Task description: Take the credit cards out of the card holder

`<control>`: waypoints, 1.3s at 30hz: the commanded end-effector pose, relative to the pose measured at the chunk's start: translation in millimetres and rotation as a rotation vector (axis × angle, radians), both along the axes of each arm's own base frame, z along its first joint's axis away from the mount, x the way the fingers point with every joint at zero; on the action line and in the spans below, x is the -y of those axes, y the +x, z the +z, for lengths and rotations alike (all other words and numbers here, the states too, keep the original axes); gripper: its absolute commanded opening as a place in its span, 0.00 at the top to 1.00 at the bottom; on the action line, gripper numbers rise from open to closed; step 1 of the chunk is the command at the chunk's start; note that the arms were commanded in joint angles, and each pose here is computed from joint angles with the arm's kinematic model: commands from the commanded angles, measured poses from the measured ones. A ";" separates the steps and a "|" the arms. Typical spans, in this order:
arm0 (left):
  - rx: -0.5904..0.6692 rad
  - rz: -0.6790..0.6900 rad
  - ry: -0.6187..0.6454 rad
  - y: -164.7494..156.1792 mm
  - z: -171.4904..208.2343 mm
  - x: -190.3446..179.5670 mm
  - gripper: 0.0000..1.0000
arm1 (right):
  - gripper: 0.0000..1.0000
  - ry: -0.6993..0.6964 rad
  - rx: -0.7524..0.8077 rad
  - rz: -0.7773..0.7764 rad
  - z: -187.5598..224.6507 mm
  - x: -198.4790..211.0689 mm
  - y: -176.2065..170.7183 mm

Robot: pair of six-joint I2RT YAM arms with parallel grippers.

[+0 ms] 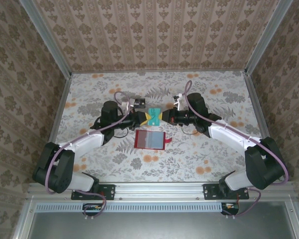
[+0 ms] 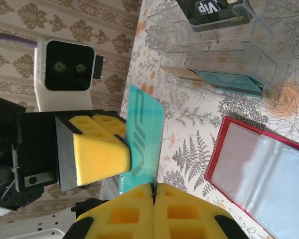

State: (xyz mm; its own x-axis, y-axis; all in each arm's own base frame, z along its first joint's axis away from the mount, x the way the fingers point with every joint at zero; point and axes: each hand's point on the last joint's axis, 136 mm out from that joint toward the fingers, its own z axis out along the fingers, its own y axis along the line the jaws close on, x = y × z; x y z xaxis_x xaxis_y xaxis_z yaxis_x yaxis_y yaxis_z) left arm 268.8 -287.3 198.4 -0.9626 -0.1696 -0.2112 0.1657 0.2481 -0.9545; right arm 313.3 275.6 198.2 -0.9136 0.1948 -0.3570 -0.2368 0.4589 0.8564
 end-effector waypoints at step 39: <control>1.085 -0.174 1.236 46.7 43.8 -134.6 1.00 | 0.00 -0.185 0.321 -0.241 13.9 68.8 -4.8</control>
